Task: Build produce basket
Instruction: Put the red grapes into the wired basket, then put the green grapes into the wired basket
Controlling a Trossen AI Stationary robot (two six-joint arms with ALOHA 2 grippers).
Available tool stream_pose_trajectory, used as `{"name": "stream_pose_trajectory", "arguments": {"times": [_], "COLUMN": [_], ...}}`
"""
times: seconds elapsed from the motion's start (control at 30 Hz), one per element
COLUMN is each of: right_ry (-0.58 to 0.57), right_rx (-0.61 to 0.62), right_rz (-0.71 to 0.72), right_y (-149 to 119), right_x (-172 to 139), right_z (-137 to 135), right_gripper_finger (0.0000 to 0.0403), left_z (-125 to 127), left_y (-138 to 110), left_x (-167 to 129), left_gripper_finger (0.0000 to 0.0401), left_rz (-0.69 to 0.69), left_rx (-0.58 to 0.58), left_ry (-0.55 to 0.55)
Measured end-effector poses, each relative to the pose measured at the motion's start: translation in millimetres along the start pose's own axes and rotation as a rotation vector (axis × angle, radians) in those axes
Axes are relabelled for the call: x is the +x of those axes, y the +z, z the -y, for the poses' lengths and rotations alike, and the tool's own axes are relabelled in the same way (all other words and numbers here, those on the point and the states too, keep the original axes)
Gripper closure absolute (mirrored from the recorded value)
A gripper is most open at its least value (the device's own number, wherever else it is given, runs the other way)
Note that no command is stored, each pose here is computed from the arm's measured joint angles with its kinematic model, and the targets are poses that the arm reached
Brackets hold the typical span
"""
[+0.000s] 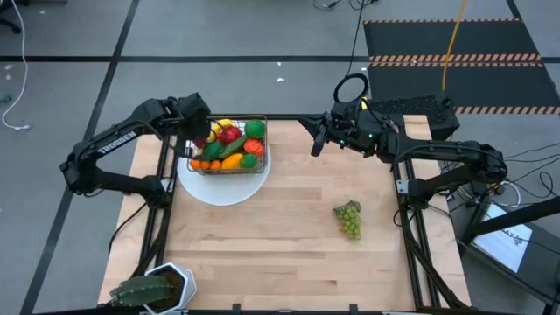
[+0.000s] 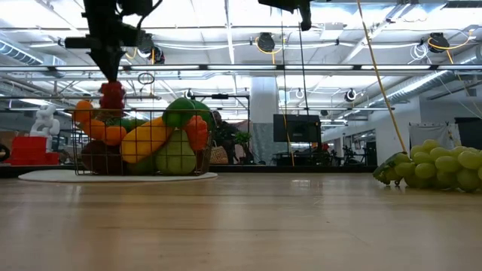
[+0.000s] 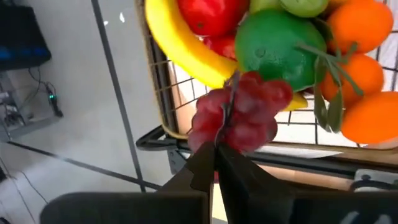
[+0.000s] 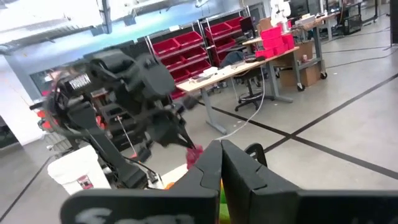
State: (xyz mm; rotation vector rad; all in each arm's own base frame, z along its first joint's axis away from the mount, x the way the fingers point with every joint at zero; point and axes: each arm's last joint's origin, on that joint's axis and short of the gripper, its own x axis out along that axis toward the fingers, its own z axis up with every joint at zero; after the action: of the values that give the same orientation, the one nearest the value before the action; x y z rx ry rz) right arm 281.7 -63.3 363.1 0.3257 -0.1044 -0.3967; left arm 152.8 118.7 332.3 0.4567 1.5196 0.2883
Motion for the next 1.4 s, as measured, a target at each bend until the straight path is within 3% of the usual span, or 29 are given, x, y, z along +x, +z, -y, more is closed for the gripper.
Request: {"name": "stream_pose_trajectory", "arguments": {"times": [0.17, 0.3, 0.53, 0.63, 0.83, 1.0, 1.17, 1.4], "right_ry": [0.012, 0.027, 0.057, 0.070, 0.110, 0.159, 0.214, 0.177], "right_rx": [0.035, 0.029, 0.046, 0.072, 0.076, 0.089, 0.121, 0.164], "right_rz": [-0.001, -0.007, -0.014, -0.021, -0.036, -0.057, -0.103, -0.302], "right_y": [-1, -2, -5, -6, -10, -15, -22, -42], "right_x": [-1, -2, -4, -5, -8, -13, -21, -31], "right_z": [-3, -8, -16, -20, -31, -45, -62, -68], "right_gripper_finger": [0.0403, 0.0403, 0.0403, 0.0403, 0.0403, 0.0403, 0.0403, 0.0403], "left_z": [5, 5, -1, -3, -9, -17, -15, -3], "left_y": [5, 13, 25, 28, 27, 22, 13, 8], "left_x": [18, 29, 41, 40, 31, 7, -17, -35], "left_gripper_finger": [0.0395, 0.0390, 0.0336, 0.0297, 0.0198, 0.0149, 0.0141, 0.0171], "left_rz": [0.007, 0.090, 0.204, 0.248, 0.268, 0.351, 0.536, 0.664], "left_rx": [0.039, 0.036, -0.033, -0.090, -0.313, -0.579, -0.828, -0.962], "left_ry": [0.005, 0.024, 0.144, 0.146, 0.179, 0.191, 0.053, -0.146]}}
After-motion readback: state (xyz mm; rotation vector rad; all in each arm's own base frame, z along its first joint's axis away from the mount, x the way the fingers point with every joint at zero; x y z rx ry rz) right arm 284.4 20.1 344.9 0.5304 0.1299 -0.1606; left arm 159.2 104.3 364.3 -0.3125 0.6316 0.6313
